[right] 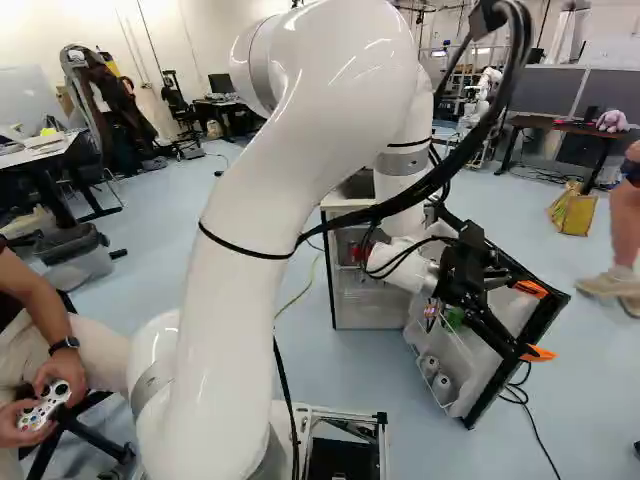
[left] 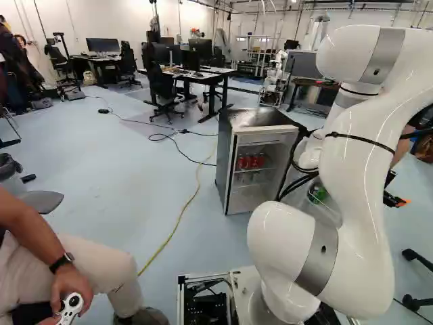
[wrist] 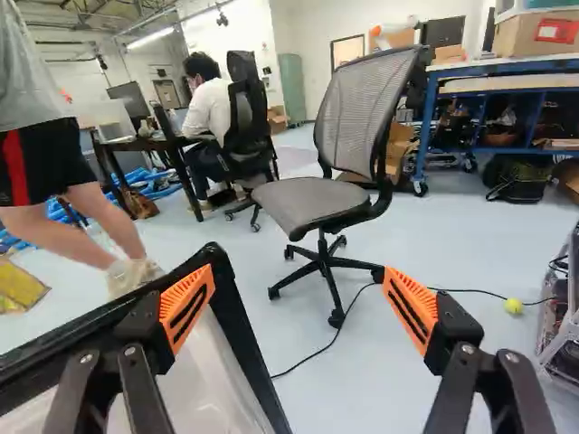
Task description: Grab a drink from the fridge
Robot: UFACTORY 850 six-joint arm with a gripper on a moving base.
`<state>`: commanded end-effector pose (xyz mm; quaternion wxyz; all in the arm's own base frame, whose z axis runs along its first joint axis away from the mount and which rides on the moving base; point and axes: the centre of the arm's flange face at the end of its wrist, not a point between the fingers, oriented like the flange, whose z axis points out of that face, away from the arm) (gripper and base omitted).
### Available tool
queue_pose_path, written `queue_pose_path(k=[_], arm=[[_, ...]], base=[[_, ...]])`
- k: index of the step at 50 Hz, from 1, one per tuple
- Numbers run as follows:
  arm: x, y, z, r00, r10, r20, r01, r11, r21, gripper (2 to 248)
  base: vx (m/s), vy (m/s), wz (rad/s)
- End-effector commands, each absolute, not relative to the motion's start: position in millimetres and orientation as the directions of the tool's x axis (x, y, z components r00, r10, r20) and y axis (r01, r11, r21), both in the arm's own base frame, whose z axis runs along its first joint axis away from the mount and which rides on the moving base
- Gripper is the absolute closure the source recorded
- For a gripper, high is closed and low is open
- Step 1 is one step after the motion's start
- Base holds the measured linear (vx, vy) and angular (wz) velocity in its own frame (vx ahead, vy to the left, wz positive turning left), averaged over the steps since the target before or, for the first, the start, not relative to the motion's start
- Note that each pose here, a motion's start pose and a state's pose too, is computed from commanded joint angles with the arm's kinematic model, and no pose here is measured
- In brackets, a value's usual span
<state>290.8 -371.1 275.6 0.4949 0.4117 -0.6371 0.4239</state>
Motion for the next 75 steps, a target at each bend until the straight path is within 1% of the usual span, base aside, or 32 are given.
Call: queue_pose_path(k=[20, 39, 57, 75], arm=[[276.2, -340.1, 281.2, -0.094, -0.157, 0.983, -0.992, 0.097, -0.079, 3], [263.6, -304.9, 286.3, -0.016, -0.195, 0.981, -0.992, -0.116, -0.039, 3], [252.2, -268.1, 290.4, 0.057, -0.214, 0.975, -0.948, -0.319, -0.014, 3], [249.8, -228.1, 292.9, 0.129, -0.212, 0.969, -0.849, -0.528, -0.002, 3]], base=[[0.0, 0.0, 0.0], [0.0, 0.0, 0.0], [0.0, 0.0, 0.0], [0.0, 0.0, 0.0]])
